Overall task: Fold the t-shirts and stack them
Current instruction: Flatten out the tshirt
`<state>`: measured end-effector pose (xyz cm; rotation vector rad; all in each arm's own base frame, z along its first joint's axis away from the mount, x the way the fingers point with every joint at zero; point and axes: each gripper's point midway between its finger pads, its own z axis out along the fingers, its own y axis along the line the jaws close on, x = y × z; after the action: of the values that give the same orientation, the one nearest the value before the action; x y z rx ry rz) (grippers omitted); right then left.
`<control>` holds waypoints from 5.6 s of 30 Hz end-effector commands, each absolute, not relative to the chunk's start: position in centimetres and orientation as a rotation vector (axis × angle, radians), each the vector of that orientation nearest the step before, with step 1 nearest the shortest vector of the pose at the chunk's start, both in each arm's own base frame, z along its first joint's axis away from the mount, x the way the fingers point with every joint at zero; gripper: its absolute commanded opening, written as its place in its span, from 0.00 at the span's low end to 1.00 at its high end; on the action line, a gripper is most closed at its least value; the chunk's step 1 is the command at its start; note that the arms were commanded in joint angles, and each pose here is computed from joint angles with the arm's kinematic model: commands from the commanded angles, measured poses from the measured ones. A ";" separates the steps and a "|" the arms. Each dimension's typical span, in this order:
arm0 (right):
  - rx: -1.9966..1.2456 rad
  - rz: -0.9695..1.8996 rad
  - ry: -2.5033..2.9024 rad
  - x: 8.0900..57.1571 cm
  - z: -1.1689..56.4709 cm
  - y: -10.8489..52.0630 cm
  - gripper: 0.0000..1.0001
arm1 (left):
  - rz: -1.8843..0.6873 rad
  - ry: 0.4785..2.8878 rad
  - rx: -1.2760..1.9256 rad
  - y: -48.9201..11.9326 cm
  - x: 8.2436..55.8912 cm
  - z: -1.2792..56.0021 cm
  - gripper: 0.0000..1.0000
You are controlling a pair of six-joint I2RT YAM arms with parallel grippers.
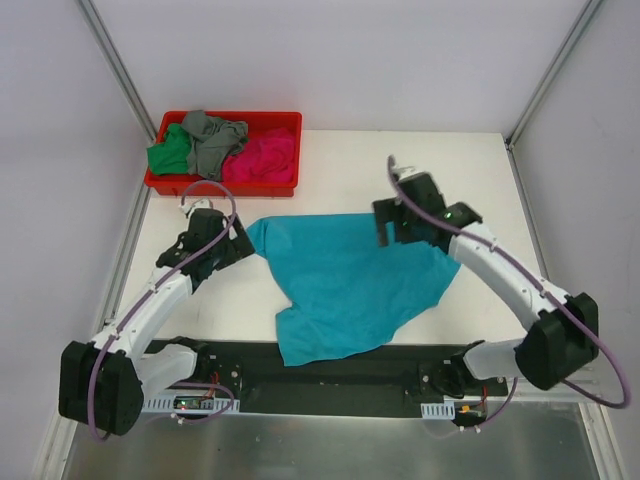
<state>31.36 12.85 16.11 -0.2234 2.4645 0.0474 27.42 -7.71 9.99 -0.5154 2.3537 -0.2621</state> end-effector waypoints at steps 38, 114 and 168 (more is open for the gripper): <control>-0.026 0.379 2.536 30.0 11.5 14.2 0.96 | -0.795 2.410 -0.418 -15.1 30.8 8.1 0.85; -0.454 0.440 1.388 17.6 53.7 11.6 0.00 | -0.925 1.473 0.052 -14.8 23.5 50.7 0.00; 0.261 0.251 2.340 16.1 19.5 4.4 0.23 | -0.943 2.486 -0.046 -18.3 24.8 11.8 0.24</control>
<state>20.42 5.28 26.39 -0.1605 2.0176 0.2039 28.01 -18.45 13.89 0.0228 2.4730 -0.8960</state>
